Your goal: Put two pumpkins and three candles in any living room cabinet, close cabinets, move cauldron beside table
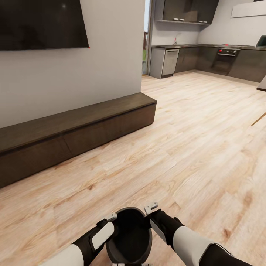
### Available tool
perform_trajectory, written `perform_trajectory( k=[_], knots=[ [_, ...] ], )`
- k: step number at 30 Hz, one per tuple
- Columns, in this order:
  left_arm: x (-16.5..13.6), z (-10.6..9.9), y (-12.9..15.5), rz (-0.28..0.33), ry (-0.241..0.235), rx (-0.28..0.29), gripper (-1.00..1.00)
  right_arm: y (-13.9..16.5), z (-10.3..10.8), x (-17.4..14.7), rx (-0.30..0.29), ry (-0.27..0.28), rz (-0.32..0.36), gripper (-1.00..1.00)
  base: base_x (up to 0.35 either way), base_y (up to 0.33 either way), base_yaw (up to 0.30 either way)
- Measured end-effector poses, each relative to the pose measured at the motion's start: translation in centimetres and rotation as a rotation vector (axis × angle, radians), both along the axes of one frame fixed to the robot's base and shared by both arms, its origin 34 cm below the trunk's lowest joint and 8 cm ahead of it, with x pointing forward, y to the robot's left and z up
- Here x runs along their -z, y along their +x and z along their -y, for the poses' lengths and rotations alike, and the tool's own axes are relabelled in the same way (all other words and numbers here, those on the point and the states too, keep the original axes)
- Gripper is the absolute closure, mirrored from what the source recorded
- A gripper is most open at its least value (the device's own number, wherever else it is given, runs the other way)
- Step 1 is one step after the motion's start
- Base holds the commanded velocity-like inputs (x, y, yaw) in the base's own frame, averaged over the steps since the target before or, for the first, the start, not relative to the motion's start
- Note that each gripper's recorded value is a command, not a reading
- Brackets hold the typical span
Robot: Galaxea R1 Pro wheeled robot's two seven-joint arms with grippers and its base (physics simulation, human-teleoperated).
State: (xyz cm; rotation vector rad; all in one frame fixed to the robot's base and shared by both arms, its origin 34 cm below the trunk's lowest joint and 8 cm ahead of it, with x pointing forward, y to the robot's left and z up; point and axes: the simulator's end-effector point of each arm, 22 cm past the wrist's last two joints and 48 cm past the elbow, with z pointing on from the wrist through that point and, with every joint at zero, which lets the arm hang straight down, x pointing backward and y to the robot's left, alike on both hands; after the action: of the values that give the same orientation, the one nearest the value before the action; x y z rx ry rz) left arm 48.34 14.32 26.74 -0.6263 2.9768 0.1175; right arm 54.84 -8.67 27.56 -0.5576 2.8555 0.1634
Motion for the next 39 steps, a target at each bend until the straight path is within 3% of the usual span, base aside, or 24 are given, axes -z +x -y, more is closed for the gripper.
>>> perform_trajectory(
  k=[29, 39],
  knots=[
    [6.4, 0.1, -1.6, 0.000, -0.002, 0.000, -1.00, -1.5, 0.4, 6.5, 0.004, -0.007, 0.004, -1.00, 0.000, 0.000, 0.000],
    [6.5, -0.6, -1.6, 0.000, 0.005, -0.010, -1.00, -1.4, 0.5, 6.5, 0.005, -0.007, 0.005, -1.00, 0.000, 0.000, 0.000]
  ],
)
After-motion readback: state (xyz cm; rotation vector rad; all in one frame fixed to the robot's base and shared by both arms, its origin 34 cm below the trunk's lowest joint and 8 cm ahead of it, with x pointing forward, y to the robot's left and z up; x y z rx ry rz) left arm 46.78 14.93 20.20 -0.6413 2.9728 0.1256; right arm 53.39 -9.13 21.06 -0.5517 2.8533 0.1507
